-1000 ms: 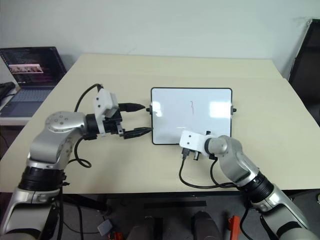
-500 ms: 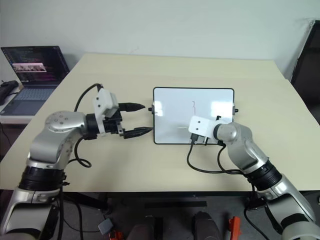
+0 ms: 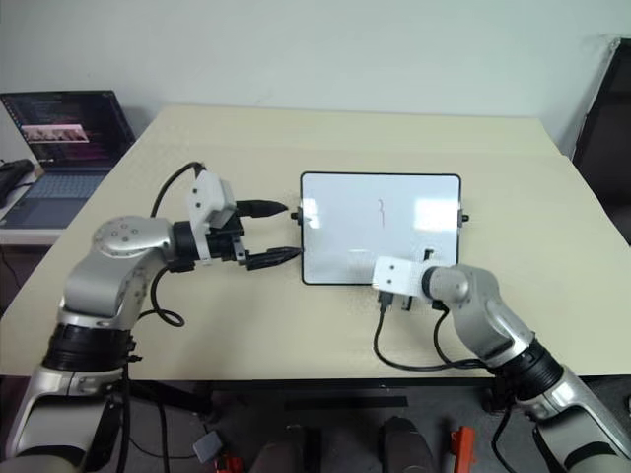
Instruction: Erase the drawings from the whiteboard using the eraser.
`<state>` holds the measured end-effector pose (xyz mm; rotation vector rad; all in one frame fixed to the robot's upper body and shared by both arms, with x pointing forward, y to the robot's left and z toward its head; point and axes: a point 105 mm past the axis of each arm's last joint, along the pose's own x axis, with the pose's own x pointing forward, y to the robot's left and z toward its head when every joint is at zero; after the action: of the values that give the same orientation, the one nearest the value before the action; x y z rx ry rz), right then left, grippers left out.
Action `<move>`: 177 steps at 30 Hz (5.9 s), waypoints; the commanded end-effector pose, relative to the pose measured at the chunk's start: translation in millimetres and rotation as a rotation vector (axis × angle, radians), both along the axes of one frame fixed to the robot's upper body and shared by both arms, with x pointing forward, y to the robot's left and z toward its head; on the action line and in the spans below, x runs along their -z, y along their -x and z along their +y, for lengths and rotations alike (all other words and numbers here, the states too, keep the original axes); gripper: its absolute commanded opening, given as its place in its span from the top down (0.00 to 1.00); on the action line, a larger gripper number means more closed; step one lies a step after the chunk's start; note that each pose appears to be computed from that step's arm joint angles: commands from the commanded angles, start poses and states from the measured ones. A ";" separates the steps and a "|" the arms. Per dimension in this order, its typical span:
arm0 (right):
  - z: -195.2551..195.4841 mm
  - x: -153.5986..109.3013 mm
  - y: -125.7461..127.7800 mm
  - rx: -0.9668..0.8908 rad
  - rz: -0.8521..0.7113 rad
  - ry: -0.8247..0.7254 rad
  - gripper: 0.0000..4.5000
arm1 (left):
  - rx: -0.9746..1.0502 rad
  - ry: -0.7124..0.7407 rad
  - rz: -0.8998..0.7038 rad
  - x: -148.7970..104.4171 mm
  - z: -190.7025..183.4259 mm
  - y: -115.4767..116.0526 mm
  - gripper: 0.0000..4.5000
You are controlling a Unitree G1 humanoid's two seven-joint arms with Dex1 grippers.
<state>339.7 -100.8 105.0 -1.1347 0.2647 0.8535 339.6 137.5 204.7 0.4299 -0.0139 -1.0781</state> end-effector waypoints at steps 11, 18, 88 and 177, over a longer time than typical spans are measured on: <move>28.2 -57.0 -40.6 0.025 -0.151 -0.111 0.77 | 0.004 -0.005 -0.058 -12.9 -0.9 -0.9 0.00; 43.0 -52.0 -47.8 -0.023 -0.140 -0.051 0.77 | -0.002 -0.006 -0.067 -15.6 0.9 0.2 0.00; -122.2 -141.5 9.2 0.141 -0.069 -0.693 0.77 | -0.075 0.014 -0.126 -33.4 23.5 -1.3 0.00; -177.8 -172.7 -31.2 0.652 -0.197 -0.730 0.77 | 0.223 0.201 -0.061 -16.6 -88.2 13.8 0.00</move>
<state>376.2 -252.6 276.3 -0.4790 0.1059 0.2934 328.4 60.4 206.4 0.2632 -0.1578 -1.2544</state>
